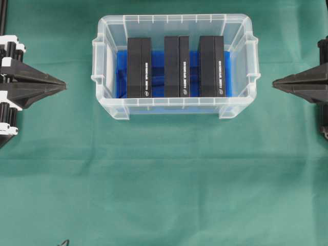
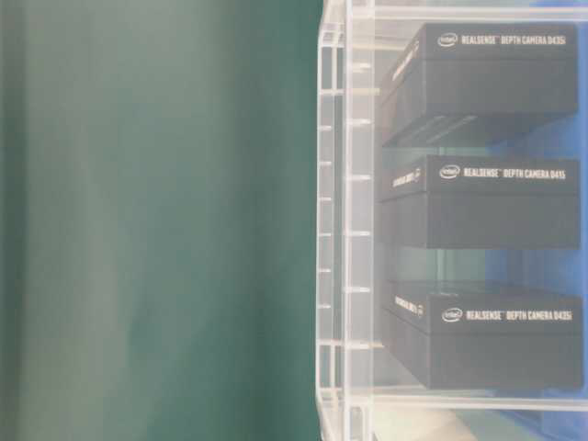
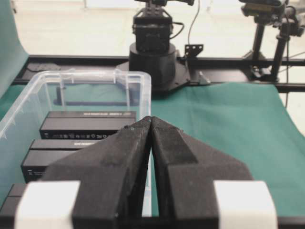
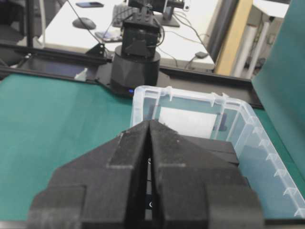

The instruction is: Take the box out of the case with the right arm.

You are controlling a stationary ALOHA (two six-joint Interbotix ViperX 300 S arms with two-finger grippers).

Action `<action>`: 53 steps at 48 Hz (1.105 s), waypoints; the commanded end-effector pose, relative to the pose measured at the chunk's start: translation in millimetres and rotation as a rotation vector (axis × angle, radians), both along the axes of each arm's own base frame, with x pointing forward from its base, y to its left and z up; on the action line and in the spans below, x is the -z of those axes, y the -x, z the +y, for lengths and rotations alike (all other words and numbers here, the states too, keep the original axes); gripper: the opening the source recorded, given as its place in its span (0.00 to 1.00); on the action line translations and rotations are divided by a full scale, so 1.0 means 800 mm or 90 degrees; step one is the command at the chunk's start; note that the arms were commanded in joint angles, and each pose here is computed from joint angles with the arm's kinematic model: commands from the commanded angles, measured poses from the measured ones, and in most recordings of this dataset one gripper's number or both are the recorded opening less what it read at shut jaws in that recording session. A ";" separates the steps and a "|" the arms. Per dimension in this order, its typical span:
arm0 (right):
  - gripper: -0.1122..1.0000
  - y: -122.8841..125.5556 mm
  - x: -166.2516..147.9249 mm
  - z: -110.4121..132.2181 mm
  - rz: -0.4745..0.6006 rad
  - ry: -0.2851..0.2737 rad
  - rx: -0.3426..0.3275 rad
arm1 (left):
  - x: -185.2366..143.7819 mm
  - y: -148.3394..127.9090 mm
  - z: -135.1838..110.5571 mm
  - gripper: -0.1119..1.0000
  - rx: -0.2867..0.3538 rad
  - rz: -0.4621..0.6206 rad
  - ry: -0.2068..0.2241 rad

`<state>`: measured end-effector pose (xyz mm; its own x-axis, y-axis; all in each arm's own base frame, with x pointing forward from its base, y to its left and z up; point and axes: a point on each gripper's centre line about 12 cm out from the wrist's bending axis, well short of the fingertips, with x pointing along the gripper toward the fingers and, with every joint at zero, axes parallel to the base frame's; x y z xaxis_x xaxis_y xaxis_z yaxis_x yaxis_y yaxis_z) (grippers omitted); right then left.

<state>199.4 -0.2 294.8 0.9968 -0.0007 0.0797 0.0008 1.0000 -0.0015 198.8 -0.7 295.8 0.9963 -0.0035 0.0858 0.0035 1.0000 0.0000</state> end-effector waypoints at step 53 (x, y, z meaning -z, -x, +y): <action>0.10 -0.011 -0.199 0.000 0.069 -0.064 -0.001 | -0.190 0.001 0.006 0.10 -0.017 0.068 0.019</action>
<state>206.0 -0.6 447.3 0.9998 -0.0031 -0.0184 0.0048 0.9953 0.0965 196.0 3.6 441.3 0.9995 0.0204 -0.0230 -0.0211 0.9993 -0.0299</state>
